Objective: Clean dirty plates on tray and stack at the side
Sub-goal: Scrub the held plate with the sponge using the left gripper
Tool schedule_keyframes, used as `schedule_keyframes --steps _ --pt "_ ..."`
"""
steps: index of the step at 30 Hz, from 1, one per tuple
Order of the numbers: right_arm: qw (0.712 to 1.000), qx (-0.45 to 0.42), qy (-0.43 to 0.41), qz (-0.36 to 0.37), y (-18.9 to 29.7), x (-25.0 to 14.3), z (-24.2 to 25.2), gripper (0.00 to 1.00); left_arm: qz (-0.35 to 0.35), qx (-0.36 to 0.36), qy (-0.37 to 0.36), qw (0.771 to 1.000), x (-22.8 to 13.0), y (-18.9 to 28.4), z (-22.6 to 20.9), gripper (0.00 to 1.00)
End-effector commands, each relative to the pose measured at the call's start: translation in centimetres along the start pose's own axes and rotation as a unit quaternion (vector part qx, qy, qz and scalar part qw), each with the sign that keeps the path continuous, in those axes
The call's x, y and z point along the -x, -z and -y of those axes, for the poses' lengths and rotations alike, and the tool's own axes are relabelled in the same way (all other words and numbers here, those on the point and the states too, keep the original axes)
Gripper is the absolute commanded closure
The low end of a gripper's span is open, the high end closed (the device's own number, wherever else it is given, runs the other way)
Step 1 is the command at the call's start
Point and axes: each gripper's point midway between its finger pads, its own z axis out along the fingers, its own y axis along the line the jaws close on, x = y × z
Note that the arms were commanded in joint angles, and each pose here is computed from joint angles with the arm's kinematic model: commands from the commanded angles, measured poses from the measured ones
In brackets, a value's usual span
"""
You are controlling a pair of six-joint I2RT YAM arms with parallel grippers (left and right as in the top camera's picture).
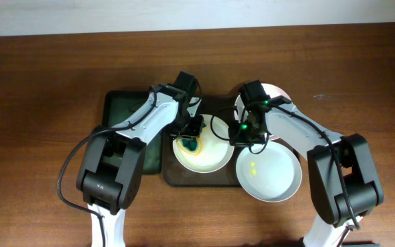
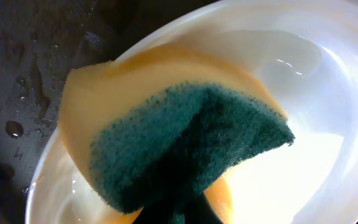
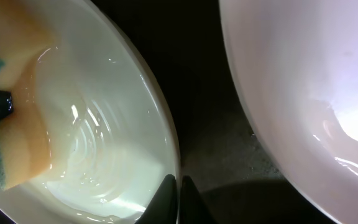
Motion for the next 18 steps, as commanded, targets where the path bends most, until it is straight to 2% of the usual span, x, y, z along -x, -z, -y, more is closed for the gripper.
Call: schedule_keyframes --steps 1,7,9,14,18 --pt "0.999 0.039 0.033 0.004 0.7 -0.1 -1.7 0.96 -0.083 -0.002 0.005 0.997 -3.9 -4.1 -0.5 0.98" --pt "0.998 0.048 0.038 0.002 0.8 -0.1 -2.1 0.96 -0.089 -0.011 0.006 0.996 -4.2 -4.1 -0.3 0.99" --pt "0.998 0.048 0.038 0.002 0.8 -0.1 -2.1 0.96 -0.103 -0.075 -0.019 0.992 -4.8 -3.8 1.8 0.99" --pt "0.998 0.048 0.038 0.002 0.8 -0.1 -2.1 0.96 -0.122 -0.123 -0.017 0.985 -5.7 -3.3 3.4 0.99" --pt "0.998 0.048 0.038 0.002 0.8 -0.1 -2.1 0.96 -0.127 -0.201 -0.024 0.971 -5.8 -2.3 5.8 0.99"
